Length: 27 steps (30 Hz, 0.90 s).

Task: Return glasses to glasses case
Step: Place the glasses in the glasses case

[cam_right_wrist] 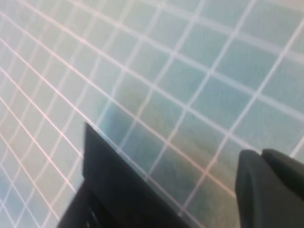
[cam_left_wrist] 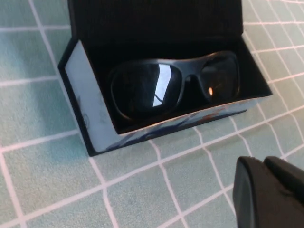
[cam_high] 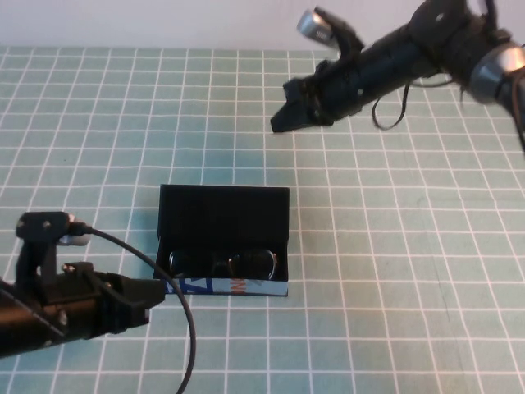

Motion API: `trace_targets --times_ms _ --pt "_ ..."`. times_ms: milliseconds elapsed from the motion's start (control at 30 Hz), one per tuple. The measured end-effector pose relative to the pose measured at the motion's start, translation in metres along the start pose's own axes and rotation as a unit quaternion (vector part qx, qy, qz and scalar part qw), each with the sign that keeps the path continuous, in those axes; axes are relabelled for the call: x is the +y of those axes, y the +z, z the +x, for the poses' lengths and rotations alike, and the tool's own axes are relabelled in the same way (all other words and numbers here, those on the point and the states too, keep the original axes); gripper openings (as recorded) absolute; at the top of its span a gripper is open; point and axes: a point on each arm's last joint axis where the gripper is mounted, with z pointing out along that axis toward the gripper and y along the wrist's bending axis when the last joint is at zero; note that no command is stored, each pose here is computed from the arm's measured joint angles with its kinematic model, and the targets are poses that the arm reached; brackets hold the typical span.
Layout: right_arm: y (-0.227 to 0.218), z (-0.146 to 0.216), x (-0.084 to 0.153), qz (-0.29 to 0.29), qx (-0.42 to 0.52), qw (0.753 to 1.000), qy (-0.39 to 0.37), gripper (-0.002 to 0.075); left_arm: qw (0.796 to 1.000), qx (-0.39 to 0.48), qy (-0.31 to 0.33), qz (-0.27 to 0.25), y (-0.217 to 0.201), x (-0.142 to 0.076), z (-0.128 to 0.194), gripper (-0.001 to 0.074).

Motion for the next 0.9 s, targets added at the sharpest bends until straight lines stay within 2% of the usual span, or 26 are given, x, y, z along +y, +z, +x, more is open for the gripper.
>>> trace_targets --times_ms 133,267,633,900 --pt "0.027 0.014 -0.023 -0.013 0.03 0.999 0.031 -0.0011 0.999 0.033 -0.013 0.018 0.017 0.009 0.009 -0.0002" --pt "0.041 0.022 -0.035 -0.024 0.038 0.998 0.038 -0.0011 0.997 0.071 -0.022 0.025 0.032 0.019 0.021 -0.0002" --pt "0.047 0.024 -0.038 -0.033 0.039 0.998 0.034 -0.0011 0.996 0.083 0.004 0.031 0.049 0.029 0.014 -0.0001" --pt "0.047 0.024 -0.038 -0.033 0.039 0.998 0.034 -0.0011 0.995 0.069 0.077 0.009 0.049 0.024 0.003 -0.0001"
